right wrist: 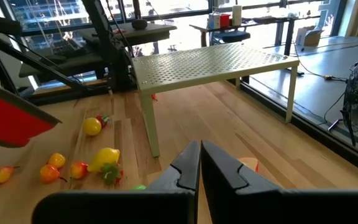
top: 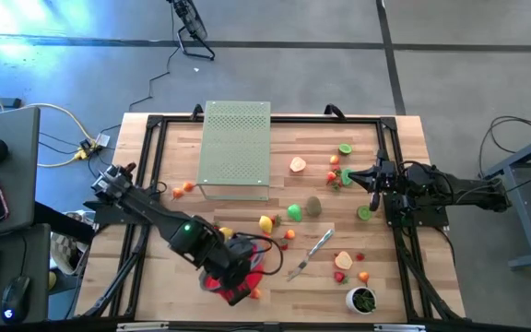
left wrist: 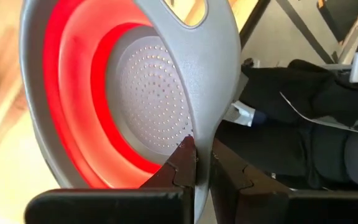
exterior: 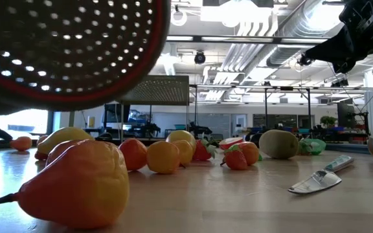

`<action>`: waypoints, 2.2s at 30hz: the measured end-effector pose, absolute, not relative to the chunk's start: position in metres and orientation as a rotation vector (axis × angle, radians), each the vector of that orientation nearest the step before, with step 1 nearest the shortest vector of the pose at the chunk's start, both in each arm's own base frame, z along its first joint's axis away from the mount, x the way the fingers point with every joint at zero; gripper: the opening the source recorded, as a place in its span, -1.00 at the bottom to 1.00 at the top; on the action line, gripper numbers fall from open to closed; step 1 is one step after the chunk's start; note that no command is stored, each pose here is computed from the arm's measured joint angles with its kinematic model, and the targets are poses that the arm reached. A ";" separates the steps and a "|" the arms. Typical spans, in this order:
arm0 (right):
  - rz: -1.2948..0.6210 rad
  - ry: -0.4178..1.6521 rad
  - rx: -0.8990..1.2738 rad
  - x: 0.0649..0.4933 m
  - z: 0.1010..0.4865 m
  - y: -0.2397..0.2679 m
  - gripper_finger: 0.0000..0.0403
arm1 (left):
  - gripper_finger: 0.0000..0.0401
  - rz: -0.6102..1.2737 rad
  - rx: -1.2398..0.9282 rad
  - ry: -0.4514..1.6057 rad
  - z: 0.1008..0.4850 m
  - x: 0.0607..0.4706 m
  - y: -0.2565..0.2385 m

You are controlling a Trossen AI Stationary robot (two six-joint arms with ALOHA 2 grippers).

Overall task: Pick & Place Fruit
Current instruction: Put the red strainer on the shelf

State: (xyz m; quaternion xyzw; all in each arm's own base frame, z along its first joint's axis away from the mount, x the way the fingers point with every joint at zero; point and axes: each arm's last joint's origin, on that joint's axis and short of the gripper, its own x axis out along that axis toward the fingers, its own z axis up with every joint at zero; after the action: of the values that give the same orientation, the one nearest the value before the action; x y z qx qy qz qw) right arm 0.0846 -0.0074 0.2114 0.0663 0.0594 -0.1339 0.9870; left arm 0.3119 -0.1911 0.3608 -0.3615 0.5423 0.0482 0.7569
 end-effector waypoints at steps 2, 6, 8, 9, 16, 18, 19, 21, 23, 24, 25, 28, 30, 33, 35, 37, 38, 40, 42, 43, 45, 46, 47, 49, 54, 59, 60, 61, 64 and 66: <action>-0.270 0.120 0.133 0.085 0.211 -0.007 -0.96 | -0.92 0.097 -0.785 1.164 0.364 0.314 -0.184; -0.270 0.120 0.133 0.085 0.211 -0.007 -0.96 | -0.92 0.068 -0.782 1.112 0.372 0.319 -0.172; -0.270 0.120 0.133 0.085 0.211 -0.007 -0.96 | -0.92 0.045 -0.771 1.084 0.381 0.320 -0.168; -0.270 0.120 0.133 0.085 0.211 -0.007 -0.96 | -0.92 0.035 -0.765 1.059 0.387 0.321 -0.165; -0.272 0.121 0.125 0.085 0.211 -0.008 -0.96 | -0.92 0.018 -0.632 0.827 0.437 0.314 -0.153; -0.272 0.122 0.118 0.085 0.211 -0.008 -0.96 | -0.92 0.035 -0.564 0.747 0.451 0.311 -0.147; -0.272 0.123 0.114 0.085 0.211 -0.008 -0.96 | -0.92 0.042 -0.532 0.714 0.458 0.309 -0.144; -0.272 0.123 0.114 0.085 0.211 -0.008 -0.96 | -0.92 0.078 -0.474 0.649 0.470 0.307 -0.136; -0.272 0.123 0.111 0.085 0.211 -0.008 -0.96 | -0.92 0.122 -0.428 0.608 0.478 0.304 -0.126; -0.272 0.123 0.110 0.085 0.211 -0.008 -0.96 | -0.92 0.149 -0.409 0.595 0.481 0.304 -0.121; -0.271 0.123 0.110 0.085 0.211 -0.008 -0.96 | -0.92 0.180 -0.390 0.581 0.483 0.303 -0.115; -0.271 0.123 0.110 0.085 0.211 -0.008 -0.96 | -0.92 0.275 -0.349 0.552 0.489 0.304 -0.095; -0.272 0.123 0.110 0.085 0.211 -0.008 -0.96 | -0.92 0.329 -0.326 0.544 0.489 0.307 -0.080; -0.271 0.123 0.110 0.085 0.211 -0.008 -0.96 | -0.92 0.412 -0.298 0.553 0.487 0.312 -0.056; -0.272 0.123 0.110 0.085 0.211 -0.008 -0.96 | -0.92 0.487 -0.293 0.557 0.486 0.313 -0.039; -0.272 0.123 0.110 0.085 0.211 -0.008 -0.96 | -0.92 0.551 -0.288 0.567 0.483 0.318 -0.023; -0.272 0.123 0.110 0.085 0.211 -0.008 -0.96 | -0.92 0.573 -0.276 0.580 0.481 0.319 -0.015; -0.272 0.123 0.110 0.085 0.211 -0.008 -0.96 | -0.92 0.607 -0.243 0.618 0.476 0.322 0.000; -0.272 0.124 0.107 0.085 0.211 -0.008 -0.96 | -0.92 0.640 -0.214 0.642 0.473 0.325 0.015; -0.271 0.123 0.107 0.085 0.211 -0.008 -0.96 | -0.92 0.656 -0.203 0.647 0.472 0.325 0.022; -0.272 0.123 0.107 0.085 0.211 -0.008 -0.96 | -0.92 0.686 -0.172 0.693 0.469 0.323 0.036; -0.272 0.123 0.107 0.085 0.211 -0.008 -0.96 | -0.92 0.697 -0.159 0.710 0.468 0.323 0.042; -0.272 0.124 0.107 0.085 0.211 -0.008 -0.96 | -0.92 0.710 -0.144 0.722 0.466 0.325 0.049; -0.272 0.124 0.107 0.085 0.211 -0.008 -0.96 | -0.92 0.730 -0.119 0.745 0.463 0.326 0.060; -0.272 0.131 0.106 0.084 0.211 -0.008 -0.96 | -0.92 0.767 -0.065 0.793 0.457 0.327 0.081; -0.296 0.130 0.104 0.084 0.211 -0.008 -0.96 | -0.92 0.783 -0.036 0.872 0.446 0.332 0.091; -0.307 0.129 0.103 0.084 0.211 -0.009 -0.96 | -0.92 0.786 -0.027 0.905 0.442 0.332 0.091; -0.321 0.128 0.102 0.084 0.211 -0.009 -0.96 | -0.92 0.790 -0.009 0.939 0.438 0.334 0.091; -0.349 0.125 0.101 0.084 0.211 -0.010 -0.96 | -0.92 0.809 0.029 1.007 0.429 0.336 0.092; -0.350 0.125 0.101 0.084 0.211 -0.010 -0.96 | -0.92 0.818 0.056 1.046 0.421 0.344 0.090</action>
State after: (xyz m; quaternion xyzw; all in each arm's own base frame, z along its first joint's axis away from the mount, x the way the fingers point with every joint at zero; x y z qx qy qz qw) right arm 0.0838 -0.0097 0.2107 0.0501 0.0620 -0.1739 0.9815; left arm 0.3436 0.0899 0.4207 0.0260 0.4854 0.3795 0.7872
